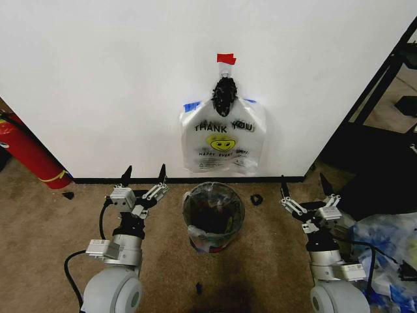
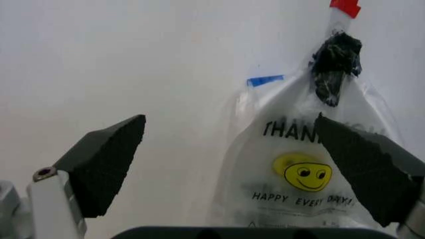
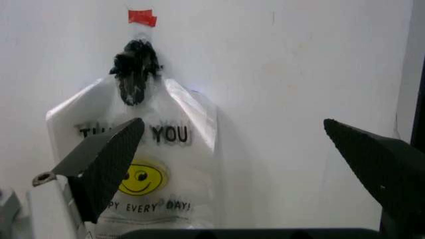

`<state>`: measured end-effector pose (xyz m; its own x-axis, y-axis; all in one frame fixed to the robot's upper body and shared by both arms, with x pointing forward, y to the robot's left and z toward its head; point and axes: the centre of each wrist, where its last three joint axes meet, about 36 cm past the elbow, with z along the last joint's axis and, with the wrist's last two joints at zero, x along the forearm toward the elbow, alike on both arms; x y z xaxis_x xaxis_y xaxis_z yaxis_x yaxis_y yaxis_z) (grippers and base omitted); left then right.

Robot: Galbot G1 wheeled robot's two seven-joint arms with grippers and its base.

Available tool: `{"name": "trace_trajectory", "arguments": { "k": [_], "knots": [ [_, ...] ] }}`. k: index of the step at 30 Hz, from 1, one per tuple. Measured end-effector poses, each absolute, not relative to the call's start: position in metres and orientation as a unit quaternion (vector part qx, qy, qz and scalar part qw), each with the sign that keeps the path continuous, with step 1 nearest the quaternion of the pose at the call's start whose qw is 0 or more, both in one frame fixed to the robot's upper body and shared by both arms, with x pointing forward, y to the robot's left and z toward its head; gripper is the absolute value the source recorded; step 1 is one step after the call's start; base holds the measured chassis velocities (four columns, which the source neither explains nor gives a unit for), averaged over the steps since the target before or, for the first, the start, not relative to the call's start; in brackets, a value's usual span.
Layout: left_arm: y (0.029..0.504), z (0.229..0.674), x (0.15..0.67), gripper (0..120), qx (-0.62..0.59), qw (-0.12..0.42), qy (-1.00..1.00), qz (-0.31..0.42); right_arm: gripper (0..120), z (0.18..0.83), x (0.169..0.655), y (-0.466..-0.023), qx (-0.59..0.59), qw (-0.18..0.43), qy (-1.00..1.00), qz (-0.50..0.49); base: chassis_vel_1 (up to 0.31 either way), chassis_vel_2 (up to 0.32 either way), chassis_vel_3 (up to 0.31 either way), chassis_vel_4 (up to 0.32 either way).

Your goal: Pick up the garbage bag from the wall and place it over the trash bin.

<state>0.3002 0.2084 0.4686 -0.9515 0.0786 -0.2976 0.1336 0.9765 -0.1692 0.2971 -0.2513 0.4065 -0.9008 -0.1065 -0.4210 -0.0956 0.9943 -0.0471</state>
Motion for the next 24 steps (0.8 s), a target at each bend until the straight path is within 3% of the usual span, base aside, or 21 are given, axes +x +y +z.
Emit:
{"name": "trace_trajectory", "arguments": {
  "k": [24],
  "knots": [
    [0.2094, 0.4712, 0.2943, 100, 0.047, 0.151, 0.983, -0.097, 100, 0.4081, 0.304, -0.2422, -0.06, 0.222, 0.973, -0.005, 0.0, 0.0, 0.0, 0.0]
  ]
}}
